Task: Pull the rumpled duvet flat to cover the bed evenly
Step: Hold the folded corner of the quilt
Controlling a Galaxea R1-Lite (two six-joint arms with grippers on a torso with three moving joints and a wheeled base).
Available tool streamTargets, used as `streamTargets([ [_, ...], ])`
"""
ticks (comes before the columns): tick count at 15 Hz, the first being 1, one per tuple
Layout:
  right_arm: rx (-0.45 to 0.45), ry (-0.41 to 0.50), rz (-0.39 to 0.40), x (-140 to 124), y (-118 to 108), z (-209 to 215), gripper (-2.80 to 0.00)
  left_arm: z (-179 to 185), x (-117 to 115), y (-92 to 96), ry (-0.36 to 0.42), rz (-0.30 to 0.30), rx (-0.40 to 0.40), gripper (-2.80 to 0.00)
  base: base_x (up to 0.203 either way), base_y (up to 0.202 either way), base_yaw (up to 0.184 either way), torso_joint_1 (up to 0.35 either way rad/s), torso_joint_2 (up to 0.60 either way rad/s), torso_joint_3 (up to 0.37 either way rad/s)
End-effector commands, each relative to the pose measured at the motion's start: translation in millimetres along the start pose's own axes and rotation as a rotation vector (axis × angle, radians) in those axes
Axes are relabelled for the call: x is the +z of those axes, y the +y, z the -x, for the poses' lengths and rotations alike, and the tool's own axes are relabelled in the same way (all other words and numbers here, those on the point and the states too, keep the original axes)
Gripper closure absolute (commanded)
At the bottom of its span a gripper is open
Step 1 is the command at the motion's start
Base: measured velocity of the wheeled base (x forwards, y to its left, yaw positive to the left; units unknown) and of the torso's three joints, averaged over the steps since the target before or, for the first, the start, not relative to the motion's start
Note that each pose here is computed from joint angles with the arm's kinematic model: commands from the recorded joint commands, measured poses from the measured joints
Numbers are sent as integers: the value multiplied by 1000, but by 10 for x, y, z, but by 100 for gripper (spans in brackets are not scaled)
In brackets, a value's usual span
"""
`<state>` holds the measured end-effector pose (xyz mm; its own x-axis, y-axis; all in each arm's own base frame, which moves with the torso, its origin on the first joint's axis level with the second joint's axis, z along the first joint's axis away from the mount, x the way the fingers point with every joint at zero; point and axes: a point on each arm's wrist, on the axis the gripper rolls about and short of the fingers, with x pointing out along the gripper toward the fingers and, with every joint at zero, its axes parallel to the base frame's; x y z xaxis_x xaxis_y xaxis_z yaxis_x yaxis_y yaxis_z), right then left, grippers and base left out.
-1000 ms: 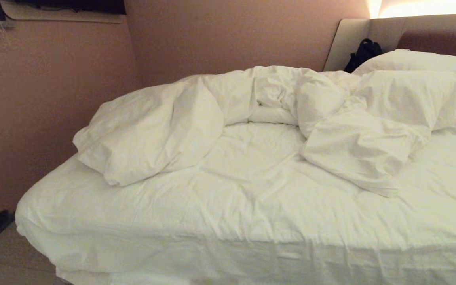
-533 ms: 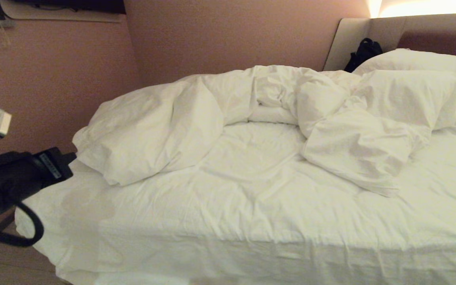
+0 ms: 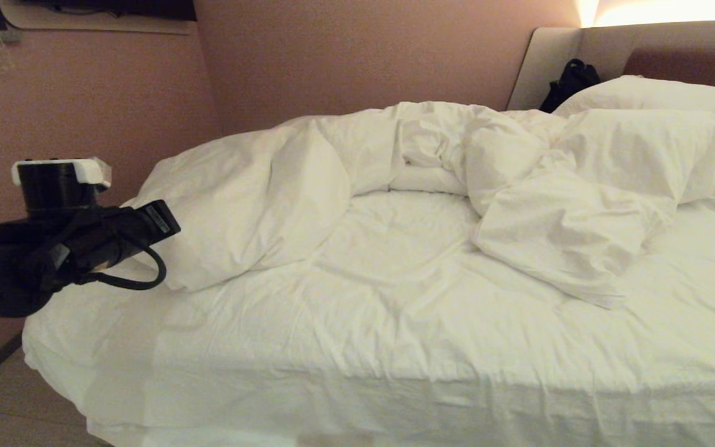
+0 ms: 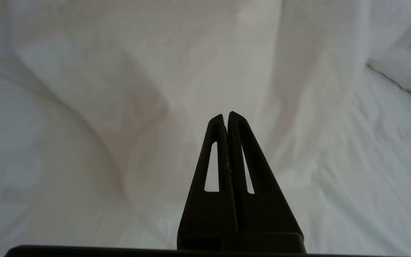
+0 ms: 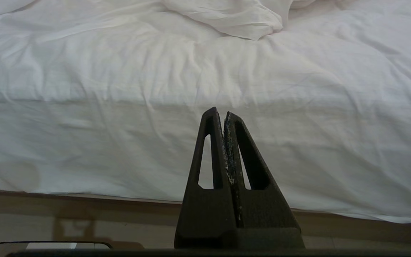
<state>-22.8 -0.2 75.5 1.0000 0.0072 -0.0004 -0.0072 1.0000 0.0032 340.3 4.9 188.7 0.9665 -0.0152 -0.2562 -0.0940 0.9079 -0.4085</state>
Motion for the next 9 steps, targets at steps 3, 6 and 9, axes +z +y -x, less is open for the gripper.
streamTargets([
  [3,0,0,0,0,0,0,0,-378,-188,108,62,13,33,0,0,0,0,0,0,0],
  [6,0,0,0,0,0,0,0,-289,-114,76,52,32,29,0,0,0,0,0,0,0],
  [9,0,0,0,0,0,0,0,-319,-72,145,70,57,57,0,0,0,0,0,0,0],
])
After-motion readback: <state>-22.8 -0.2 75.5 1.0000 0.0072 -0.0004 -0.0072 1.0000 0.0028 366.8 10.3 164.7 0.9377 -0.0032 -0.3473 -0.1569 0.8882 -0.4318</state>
